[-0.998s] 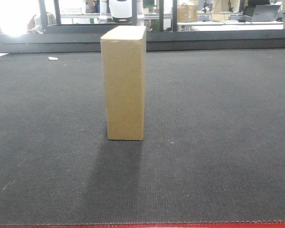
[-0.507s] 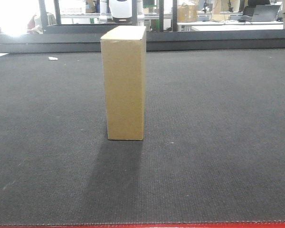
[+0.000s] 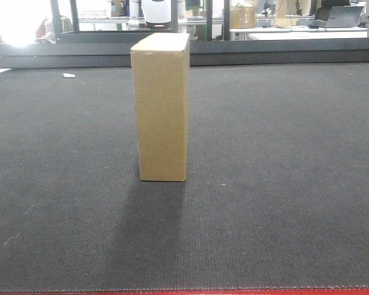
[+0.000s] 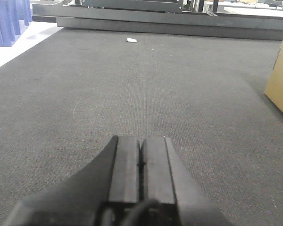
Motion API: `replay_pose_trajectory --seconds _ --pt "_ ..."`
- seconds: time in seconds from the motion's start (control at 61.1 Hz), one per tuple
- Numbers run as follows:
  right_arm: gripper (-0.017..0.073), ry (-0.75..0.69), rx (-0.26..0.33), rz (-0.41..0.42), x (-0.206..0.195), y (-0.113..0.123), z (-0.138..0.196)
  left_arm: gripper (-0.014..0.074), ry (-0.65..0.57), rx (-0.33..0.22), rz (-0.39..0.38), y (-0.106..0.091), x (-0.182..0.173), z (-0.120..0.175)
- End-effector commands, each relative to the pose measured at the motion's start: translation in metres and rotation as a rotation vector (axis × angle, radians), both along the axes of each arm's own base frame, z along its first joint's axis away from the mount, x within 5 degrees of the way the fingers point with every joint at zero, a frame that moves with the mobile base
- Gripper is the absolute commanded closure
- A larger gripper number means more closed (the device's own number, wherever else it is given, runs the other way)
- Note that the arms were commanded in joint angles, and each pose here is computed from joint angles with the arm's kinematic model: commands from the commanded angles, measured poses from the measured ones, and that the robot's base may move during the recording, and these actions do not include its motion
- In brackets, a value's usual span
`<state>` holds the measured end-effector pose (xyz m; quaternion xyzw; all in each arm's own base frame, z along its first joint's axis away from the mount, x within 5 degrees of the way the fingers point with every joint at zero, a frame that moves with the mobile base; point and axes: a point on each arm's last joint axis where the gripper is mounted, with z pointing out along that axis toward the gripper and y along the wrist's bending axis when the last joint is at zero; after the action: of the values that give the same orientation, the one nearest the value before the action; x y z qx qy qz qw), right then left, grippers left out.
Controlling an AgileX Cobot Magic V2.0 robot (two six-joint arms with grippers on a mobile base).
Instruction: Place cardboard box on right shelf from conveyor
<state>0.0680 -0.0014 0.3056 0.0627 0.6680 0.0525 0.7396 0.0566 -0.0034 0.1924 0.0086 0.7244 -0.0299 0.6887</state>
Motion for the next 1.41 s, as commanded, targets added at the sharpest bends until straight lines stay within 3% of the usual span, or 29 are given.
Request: replay_pose_trajectory --seconds 0.0,0.131,0.213,0.36,0.556,0.703,0.85,0.965,1.063,1.161,1.39 --pt "0.0360 -0.039 -0.015 -0.008 0.020 -0.001 0.035 0.0710 -0.092 -0.011 0.003 0.000 -0.001 0.006" --pt "0.0049 0.048 -0.010 0.019 0.057 0.001 0.064 0.0709 -0.092 -0.011 0.003 0.000 -0.001 0.006" --pt "-0.0092 0.096 -0.012 0.060 0.081 0.007 0.080 0.0710 -0.092 -0.011 0.003 0.000 -0.001 0.006" --pt "-0.0068 0.189 -0.028 0.173 0.128 0.030 0.109 0.0710 -0.092 -0.011 0.003 0.000 -0.001 0.006" --pt "-0.0068 0.360 -0.068 0.393 0.183 0.096 0.137 0.0710 -0.092 -0.011 0.003 0.000 -0.001 0.006" --pt "-0.0064 0.537 -0.028 0.483 0.216 0.148 0.144 0.0710 -0.092 -0.011 0.003 0.000 -0.001 0.006" --pt "-0.0062 0.690 -0.006 0.447 0.238 0.195 0.138 0.0710 -0.092 -0.011 0.003 0.000 -0.001 0.006" --pt "-0.0062 0.754 0.018 0.381 0.249 0.222 0.133 0.0710 -0.092 -0.011 0.003 0.000 -0.001 0.006" --pt "-0.0062 0.790 0.038 0.375 0.258 0.246 0.122 0.0710 -0.092 -0.011 0.003 0.000 -0.001 0.006" --pt "-0.0062 0.808 0.033 0.380 0.260 0.261 0.112 0.0710 -0.092 -0.011 0.003 0.000 -0.001 0.006" --pt "-0.0062 0.857 0.021 0.258 0.269 0.267 0.089 0.0710 -0.092 -0.011 0.003 0.000 -0.001 0.006"
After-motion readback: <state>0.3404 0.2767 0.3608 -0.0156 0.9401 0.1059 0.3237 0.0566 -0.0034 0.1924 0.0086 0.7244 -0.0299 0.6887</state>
